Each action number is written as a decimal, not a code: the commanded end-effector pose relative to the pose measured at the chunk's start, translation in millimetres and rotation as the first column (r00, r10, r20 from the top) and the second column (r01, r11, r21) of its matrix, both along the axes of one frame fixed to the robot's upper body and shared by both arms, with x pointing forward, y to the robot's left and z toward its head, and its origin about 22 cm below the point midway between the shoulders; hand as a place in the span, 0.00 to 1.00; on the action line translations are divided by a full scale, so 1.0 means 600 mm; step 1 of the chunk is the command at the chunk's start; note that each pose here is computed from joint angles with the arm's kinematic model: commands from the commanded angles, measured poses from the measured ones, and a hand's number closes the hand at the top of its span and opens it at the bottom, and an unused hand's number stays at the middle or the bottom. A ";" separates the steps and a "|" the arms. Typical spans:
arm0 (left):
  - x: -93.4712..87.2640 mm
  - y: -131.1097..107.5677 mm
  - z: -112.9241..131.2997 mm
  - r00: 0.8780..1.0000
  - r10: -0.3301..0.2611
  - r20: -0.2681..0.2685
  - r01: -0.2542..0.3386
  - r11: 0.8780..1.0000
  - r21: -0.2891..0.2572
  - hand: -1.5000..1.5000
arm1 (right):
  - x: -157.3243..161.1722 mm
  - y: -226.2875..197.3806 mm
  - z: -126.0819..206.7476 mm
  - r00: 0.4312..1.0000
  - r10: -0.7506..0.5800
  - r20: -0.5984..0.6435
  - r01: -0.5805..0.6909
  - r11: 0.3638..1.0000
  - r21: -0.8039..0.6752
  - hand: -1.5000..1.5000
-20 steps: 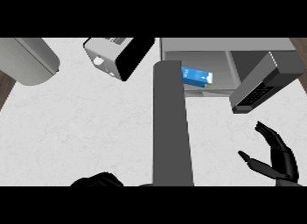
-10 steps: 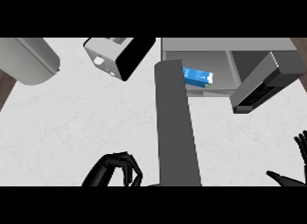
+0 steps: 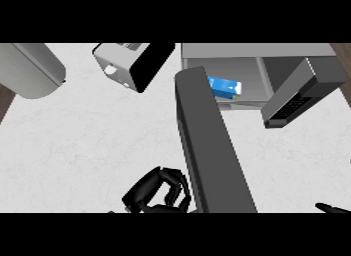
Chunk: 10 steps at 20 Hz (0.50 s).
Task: Pick up the milk, place it into the microwave and close the microwave
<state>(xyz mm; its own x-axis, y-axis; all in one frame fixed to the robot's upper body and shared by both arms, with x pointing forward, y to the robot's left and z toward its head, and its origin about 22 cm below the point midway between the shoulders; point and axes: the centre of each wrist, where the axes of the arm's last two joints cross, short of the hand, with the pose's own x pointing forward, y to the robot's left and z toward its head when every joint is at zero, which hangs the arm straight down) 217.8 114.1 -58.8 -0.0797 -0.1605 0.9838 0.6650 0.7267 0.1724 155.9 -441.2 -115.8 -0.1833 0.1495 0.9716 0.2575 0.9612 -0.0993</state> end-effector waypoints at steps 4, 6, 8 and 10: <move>0.004 -0.070 -0.038 0.974 -0.209 -0.085 0.220 0.964 0.148 1.00 | -0.020 -0.019 0.006 0.992 0.079 0.101 -0.083 0.996 0.036 0.00; 0.015 -0.073 -0.047 0.973 -0.223 -0.064 0.230 0.962 0.145 1.00 | -0.008 -0.010 0.003 0.988 0.098 0.115 -0.104 0.993 0.046 0.00; -0.011 -0.099 -0.049 0.975 -0.208 -0.073 0.217 0.965 0.146 1.00 | 0.019 -0.008 0.025 0.979 0.156 0.127 -0.162 0.986 0.040 0.00; 0.013 -0.110 -0.032 0.976 -0.217 -0.021 0.218 0.970 0.104 1.00 | 0.025 -0.012 0.038 0.969 0.187 0.162 -0.196 0.980 0.039 0.00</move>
<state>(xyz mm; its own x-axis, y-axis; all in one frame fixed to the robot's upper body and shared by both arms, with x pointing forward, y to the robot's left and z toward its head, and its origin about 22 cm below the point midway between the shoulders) 229.2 62.8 -72.9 -0.0909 -0.2443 0.9654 0.7910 0.5713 0.2191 165.3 -448.6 -99.7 -0.2308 0.1463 0.9619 0.2017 0.9744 -0.0998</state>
